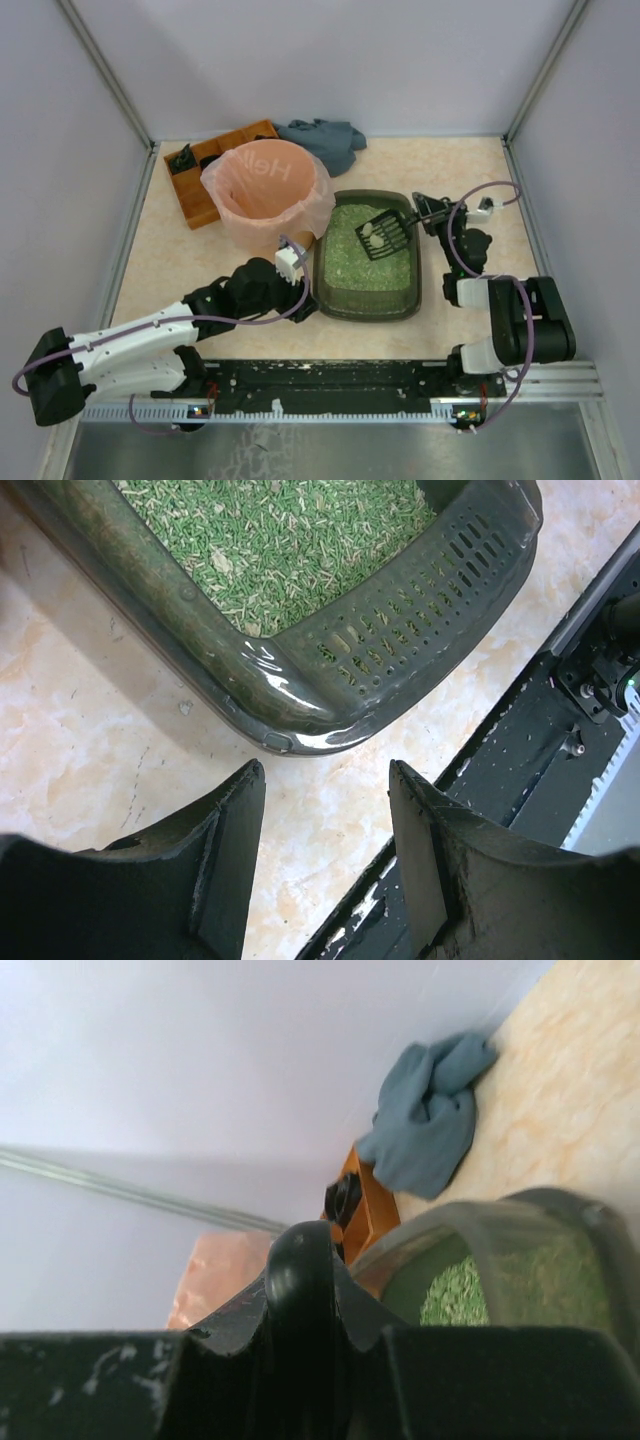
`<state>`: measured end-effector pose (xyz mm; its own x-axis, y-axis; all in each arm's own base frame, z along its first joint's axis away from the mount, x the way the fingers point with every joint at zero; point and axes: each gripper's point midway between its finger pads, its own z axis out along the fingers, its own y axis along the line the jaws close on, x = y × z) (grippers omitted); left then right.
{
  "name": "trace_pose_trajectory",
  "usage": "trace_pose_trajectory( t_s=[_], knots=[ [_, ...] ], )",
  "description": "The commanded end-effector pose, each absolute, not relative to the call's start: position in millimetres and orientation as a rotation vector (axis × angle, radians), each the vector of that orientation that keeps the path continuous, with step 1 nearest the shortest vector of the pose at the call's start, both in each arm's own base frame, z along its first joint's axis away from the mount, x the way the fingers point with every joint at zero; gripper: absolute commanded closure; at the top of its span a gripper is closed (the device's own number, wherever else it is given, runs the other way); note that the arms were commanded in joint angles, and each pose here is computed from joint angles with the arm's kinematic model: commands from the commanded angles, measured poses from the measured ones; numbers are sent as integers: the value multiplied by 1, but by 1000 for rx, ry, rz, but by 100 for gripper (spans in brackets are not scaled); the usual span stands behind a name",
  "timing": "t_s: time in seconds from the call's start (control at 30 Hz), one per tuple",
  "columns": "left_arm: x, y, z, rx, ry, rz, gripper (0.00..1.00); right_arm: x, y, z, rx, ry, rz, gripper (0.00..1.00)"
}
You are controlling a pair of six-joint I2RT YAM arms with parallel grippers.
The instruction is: Clean the litter box
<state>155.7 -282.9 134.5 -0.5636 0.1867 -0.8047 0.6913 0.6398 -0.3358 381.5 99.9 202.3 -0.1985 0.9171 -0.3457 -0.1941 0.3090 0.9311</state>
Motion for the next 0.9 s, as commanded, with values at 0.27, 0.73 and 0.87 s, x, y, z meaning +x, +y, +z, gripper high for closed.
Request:
trace_pose_trajectory(
  t_s=[0.27, 0.73, 0.87],
  knots=[
    [158, -283, 141, 655, 2084, -846, 41, 388, 95, 243, 736, 1256, 1262, 100],
    [154, -281, 130, 636, 2086, -871, 42, 391, 99, 365, 804, 1223, 1054, 100],
    [153, -282, 131, 629, 2087, -887, 42, 400, 125, 408, 786, 1189, 1014, 100]
  ],
)
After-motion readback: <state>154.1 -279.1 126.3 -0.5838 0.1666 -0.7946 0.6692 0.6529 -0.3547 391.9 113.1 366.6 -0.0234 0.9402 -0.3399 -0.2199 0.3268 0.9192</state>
